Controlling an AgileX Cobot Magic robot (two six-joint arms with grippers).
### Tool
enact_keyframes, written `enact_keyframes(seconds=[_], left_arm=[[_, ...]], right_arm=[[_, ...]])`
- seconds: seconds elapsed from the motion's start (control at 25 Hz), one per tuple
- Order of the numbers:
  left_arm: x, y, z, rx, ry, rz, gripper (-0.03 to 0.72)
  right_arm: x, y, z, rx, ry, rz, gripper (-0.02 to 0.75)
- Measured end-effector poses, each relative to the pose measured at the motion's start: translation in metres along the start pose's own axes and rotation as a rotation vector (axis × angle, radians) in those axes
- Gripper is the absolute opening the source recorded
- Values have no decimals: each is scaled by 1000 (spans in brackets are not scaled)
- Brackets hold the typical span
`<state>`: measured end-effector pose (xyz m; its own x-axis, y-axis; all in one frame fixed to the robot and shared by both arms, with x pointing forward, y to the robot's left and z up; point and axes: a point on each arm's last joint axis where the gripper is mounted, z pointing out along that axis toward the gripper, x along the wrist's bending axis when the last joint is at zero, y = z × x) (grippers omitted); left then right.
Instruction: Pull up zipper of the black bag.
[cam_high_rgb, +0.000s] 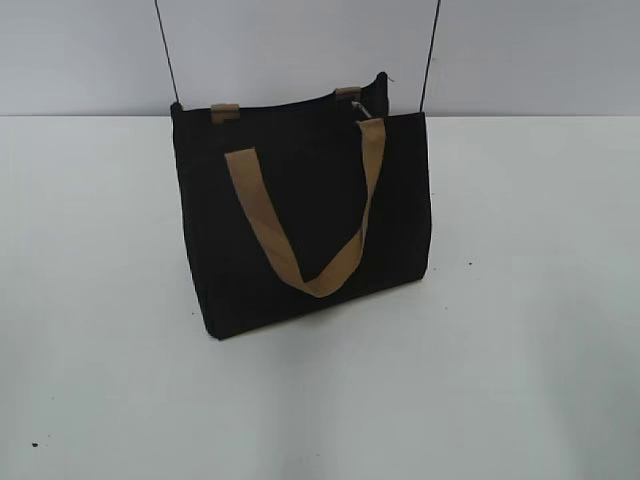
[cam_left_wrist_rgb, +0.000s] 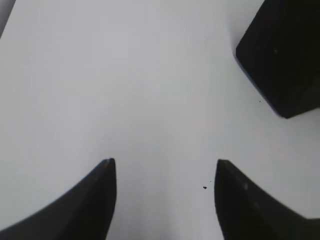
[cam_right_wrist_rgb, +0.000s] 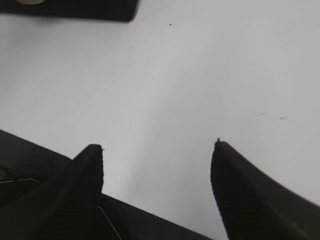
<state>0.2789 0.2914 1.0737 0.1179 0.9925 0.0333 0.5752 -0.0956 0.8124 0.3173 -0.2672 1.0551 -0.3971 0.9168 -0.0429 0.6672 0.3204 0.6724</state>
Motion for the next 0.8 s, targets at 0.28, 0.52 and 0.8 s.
enact_keyframes(seconds=[0.28,0.52,0.8], left_arm=[[-8,-21,-15,-57,-15,9,475],[-12,-35,-30,-161,-2,28,475],[-14,-38,-34,-189,0,33,475]], right_arm=[[3,-26,-18,-158,39,10,516],[5,-37,-30,-151,60,2,516],[6,-57,-38,-170,62,-36,516]])
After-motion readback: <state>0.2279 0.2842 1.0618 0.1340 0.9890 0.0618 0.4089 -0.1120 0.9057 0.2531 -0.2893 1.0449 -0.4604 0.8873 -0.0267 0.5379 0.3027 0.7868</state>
